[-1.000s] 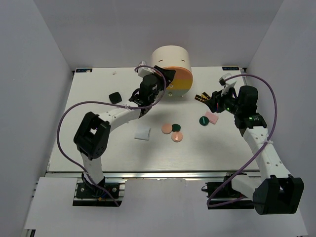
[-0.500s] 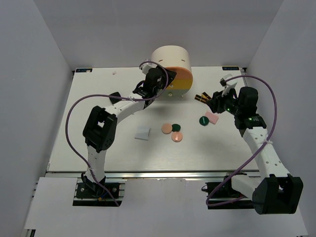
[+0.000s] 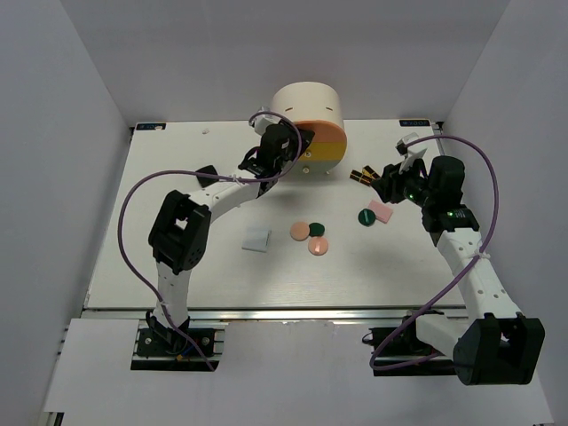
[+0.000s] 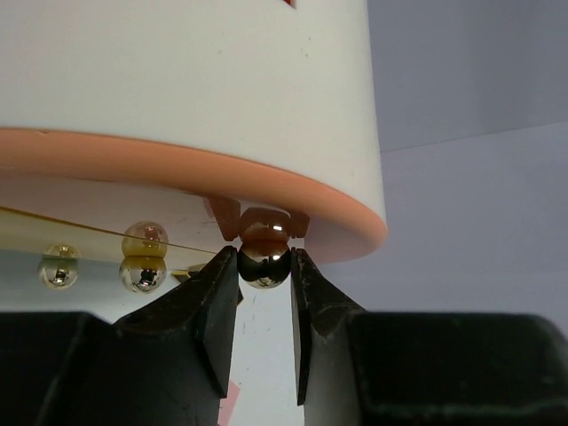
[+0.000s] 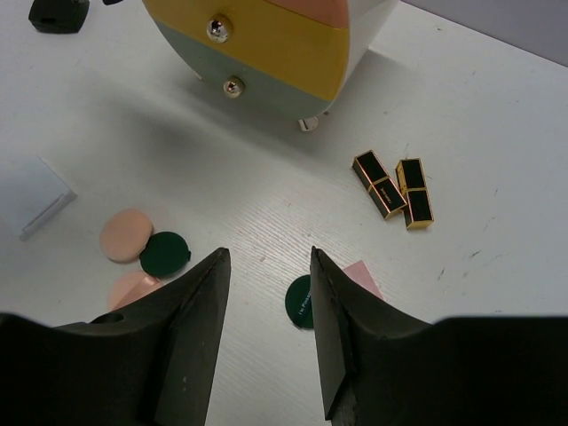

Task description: Organize the makeup

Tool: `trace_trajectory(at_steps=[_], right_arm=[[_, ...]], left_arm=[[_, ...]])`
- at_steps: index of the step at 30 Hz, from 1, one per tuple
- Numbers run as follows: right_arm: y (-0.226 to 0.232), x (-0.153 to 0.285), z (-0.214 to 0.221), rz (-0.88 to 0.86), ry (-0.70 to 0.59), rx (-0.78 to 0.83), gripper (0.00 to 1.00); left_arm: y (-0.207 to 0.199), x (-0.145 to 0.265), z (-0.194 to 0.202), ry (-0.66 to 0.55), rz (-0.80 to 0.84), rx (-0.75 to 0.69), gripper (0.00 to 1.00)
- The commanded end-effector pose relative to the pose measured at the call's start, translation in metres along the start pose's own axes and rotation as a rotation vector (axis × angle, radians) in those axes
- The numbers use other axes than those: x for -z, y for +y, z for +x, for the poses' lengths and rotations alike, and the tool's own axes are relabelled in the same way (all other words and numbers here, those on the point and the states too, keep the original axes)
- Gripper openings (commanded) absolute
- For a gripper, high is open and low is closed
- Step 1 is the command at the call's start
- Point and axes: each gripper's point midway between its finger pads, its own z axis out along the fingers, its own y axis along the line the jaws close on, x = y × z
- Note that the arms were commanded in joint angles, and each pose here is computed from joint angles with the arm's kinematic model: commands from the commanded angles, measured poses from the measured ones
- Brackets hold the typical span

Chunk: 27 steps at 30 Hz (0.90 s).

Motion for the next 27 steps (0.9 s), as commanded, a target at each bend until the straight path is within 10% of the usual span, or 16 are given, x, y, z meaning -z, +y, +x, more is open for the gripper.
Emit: trace_trajectory(at_steps=[1,19,27], right_arm=[[-0.003,0.002,-0.009,0.010,-0.042,0.025,0.47],[-0.003,0.000,0.013,0.009,0.007,0.041,0.62],[-0.003,-0.006,0.028,-0.027,0.070,0.061,0.79]], left_arm=[[-0.013,0.012,-0.010,-0.016,0.040,0.012,0.28],[-0.010,0.088,0.038,0.067,0.073,0.063,0.23],[-0.007,0.087,0.037,0.051,0.059,0.069,0.75]])
